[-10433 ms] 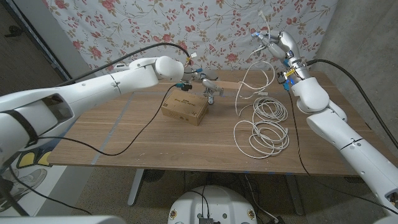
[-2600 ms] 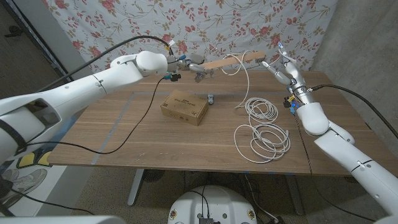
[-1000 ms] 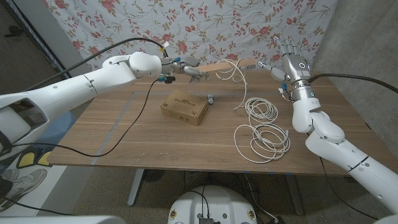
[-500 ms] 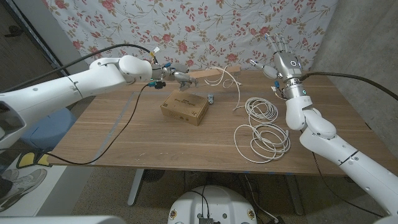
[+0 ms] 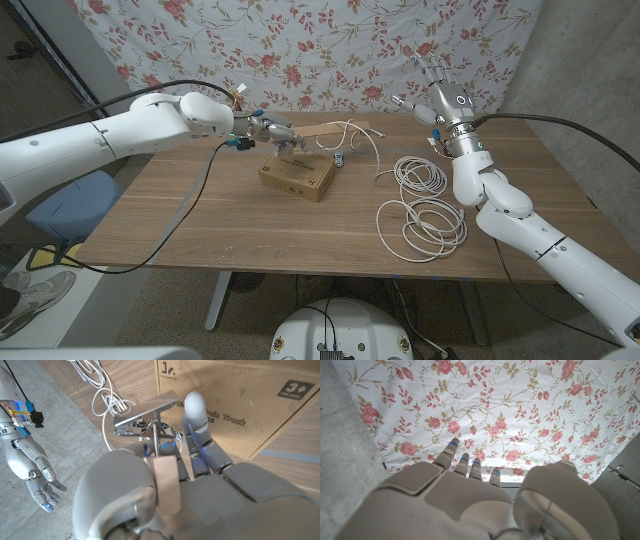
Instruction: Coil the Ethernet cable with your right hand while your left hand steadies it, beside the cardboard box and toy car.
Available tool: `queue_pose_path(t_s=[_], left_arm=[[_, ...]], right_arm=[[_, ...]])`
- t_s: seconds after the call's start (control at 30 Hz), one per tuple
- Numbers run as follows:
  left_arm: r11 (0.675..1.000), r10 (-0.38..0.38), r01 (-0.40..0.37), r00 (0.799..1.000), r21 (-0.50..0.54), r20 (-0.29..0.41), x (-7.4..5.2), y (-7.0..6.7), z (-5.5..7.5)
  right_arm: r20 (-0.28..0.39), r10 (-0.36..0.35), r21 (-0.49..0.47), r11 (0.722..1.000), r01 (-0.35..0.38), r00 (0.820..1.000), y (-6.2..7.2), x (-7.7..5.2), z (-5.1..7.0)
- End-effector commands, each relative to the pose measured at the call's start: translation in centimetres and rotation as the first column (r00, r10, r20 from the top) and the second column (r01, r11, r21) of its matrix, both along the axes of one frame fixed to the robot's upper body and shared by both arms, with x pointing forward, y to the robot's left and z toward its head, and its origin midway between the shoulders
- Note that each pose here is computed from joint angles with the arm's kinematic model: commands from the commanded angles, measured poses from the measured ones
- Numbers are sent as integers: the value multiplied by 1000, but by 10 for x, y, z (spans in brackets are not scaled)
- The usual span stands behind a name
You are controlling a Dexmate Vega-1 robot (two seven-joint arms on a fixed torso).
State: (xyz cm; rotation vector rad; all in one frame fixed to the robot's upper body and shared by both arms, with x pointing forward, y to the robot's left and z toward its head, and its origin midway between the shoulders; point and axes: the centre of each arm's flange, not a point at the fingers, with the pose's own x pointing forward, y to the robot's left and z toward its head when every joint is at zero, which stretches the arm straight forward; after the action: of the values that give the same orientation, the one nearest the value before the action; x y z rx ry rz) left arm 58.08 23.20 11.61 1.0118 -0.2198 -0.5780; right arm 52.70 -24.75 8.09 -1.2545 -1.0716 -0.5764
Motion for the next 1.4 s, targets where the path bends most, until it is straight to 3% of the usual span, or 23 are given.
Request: queue_pose_path(t_s=[0.03, 0.4, 0.77, 1.17, 1.4], left_arm=[[998, 49, -54, 990, -32, -131, 7, 18, -21], [995, 95, -95, 965, 12, -245, 15, 24, -36], [991, 132, -120, 934, 56, -331, 20, 25, -43], [982, 172, -129, 904, 136, -391, 20, 27, -50], [976, 182, -120, 904, 180, -386, 16, 30, -50]], right_arm=[[-14, 32, -12, 999, -32, 999, 2, 2, 1], [-21, 48, -16, 999, -48, 999, -2, 3, 0], [-17, 56, -10, 998, -57, 998, -9, 0, -2], [-6, 64, -4, 998, -64, 998, -14, -6, -5], [6, 68, -5, 998, -68, 998, -13, -10, -3]])
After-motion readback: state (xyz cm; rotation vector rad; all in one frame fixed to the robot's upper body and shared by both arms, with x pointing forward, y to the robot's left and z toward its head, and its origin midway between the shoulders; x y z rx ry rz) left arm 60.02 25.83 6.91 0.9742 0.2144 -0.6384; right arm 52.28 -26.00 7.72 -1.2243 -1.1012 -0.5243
